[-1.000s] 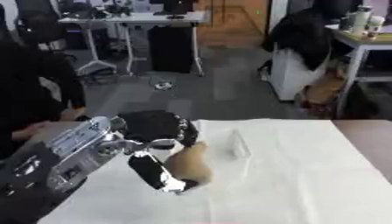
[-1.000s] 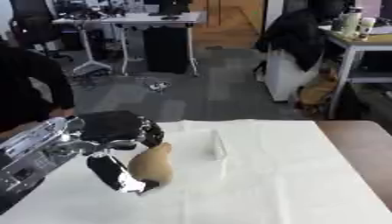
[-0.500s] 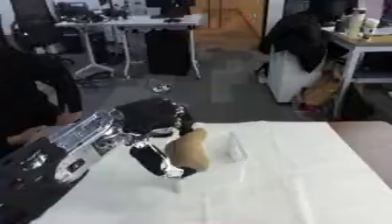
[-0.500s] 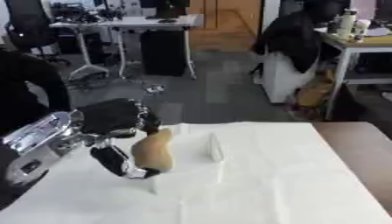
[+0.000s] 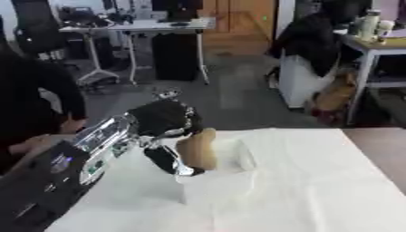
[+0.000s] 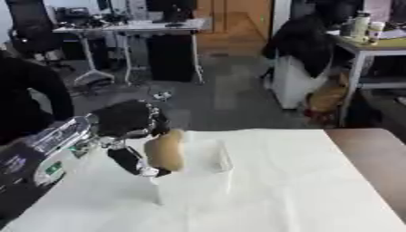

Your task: Pick up objects on the table and place them in the box.

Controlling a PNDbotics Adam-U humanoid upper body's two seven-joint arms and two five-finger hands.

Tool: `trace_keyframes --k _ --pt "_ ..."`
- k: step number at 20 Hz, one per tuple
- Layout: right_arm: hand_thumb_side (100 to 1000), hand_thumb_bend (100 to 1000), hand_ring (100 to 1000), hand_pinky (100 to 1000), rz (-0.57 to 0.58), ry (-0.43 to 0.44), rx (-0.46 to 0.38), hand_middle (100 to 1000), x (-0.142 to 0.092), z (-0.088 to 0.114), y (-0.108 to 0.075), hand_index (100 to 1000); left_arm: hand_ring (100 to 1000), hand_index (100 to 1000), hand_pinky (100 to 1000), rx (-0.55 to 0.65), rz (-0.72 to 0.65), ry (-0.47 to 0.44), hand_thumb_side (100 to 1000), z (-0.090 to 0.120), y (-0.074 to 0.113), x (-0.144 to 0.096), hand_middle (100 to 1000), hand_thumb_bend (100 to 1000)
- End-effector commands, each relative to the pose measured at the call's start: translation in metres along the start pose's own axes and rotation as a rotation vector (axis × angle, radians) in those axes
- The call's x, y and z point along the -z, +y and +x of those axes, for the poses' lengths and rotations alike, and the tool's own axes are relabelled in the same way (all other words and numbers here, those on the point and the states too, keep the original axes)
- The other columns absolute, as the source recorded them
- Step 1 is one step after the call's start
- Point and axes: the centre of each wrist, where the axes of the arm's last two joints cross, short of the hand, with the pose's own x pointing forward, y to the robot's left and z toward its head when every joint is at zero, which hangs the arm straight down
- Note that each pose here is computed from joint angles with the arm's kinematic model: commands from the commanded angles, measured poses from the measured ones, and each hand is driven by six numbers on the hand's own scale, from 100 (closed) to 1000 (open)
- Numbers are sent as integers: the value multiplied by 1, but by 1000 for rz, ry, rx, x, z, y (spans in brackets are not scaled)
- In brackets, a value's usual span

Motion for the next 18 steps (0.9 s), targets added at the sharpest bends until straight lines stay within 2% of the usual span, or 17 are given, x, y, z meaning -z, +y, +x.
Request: trace_keyframes --k 1,2,7,10,14,17,18 --pt "1000 100 301 136 -1 -34 32 462 8 4 6 571 100 457 100 96 23 57 603 -16 3 -1 161 434" --pt "1000 100 301 137 -2 -38 39 462 9 4 7 570 100 457 100 123 16 69 622 -18 0 -1 162 440" --pt "1000 100 304 141 -2 -51 74 462 12 5 15 569 100 456 100 266 -11 101 595 -26 -14 -1 163 531" --pt "1000 100 305 143 -3 -60 99 462 14 6 20 569 100 456 100 345 -9 127 589 -30 -22 -1 163 543" --pt "1000 100 308 148 -3 -71 128 462 16 7 26 569 100 472 100 393 7 174 585 -34 -34 -3 182 550" --pt "1000 100 310 150 0 -82 150 462 18 8 30 569 100 483 100 411 18 190 605 -36 -40 -6 195 540" --pt "1000 100 311 151 3 -85 159 462 19 9 32 569 100 493 100 415 14 194 634 -37 -42 -7 229 539"
